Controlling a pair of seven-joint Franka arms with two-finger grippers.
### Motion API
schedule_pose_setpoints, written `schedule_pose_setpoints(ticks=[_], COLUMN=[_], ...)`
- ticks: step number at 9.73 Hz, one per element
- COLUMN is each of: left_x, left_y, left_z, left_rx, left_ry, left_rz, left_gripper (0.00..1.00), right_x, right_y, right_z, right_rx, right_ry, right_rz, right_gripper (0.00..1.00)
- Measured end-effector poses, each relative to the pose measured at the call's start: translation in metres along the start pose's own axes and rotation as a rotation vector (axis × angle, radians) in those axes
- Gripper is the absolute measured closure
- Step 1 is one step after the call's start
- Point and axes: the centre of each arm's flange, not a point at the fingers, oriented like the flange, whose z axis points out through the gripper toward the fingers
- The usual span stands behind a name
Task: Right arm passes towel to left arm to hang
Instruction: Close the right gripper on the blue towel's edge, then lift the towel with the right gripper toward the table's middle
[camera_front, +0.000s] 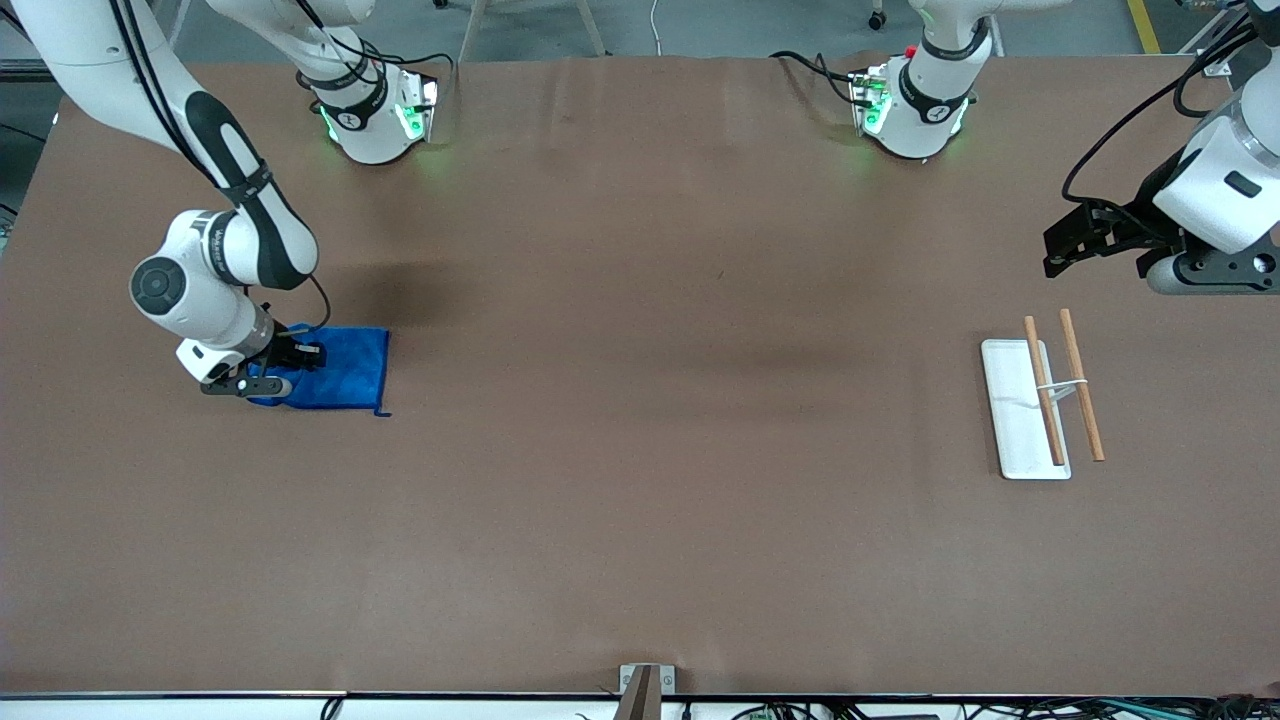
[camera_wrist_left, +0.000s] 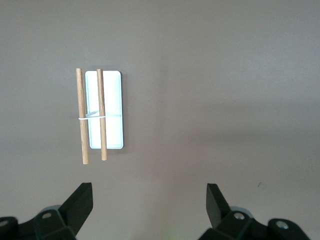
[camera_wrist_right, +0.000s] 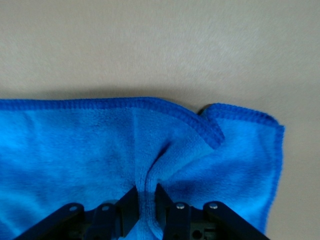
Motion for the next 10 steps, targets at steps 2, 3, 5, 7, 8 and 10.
schedule_pose_setpoints(ticks=[2,3,5,7,8,10], left_x=[0.002,0.002,0.002,0.003,0.003,0.003], left_y=[0.000,0.000,0.000,0.000,0.001,0.003], left_z=[0.001,0.001,0.001,0.002,0.002,0.004], left_rx=[-0.001,-0.001,-0.001,-0.002,-0.002,-0.026], left_ry=[0.007,0.007,0.007,0.006,0.005,-0.001], left_rz=[0.001,0.001,0.001,0.002,0.004,0.038], left_gripper=[0.00,0.00,0.00,0.00,0.00,0.00], right_x=[0.023,0.030,0.039,0.047,0.047,0.043], right_y=[0.000,-0.009,-0.053,-0.116,-0.155,-0.233], right_z=[-0.060,-0.093,-0.145,-0.175,-0.183,-0.198], right_rx=[0.023,0.073,0.228,0.378,0.485,0.697], right_ry=[-0.048,-0.060,-0.089,-0.090,-0.091,-0.058], right_rz=[0.038,0.064,0.109,0.120,0.121,0.134], right_gripper=[0.87,0.87,0.87,0.87,0.87,0.87])
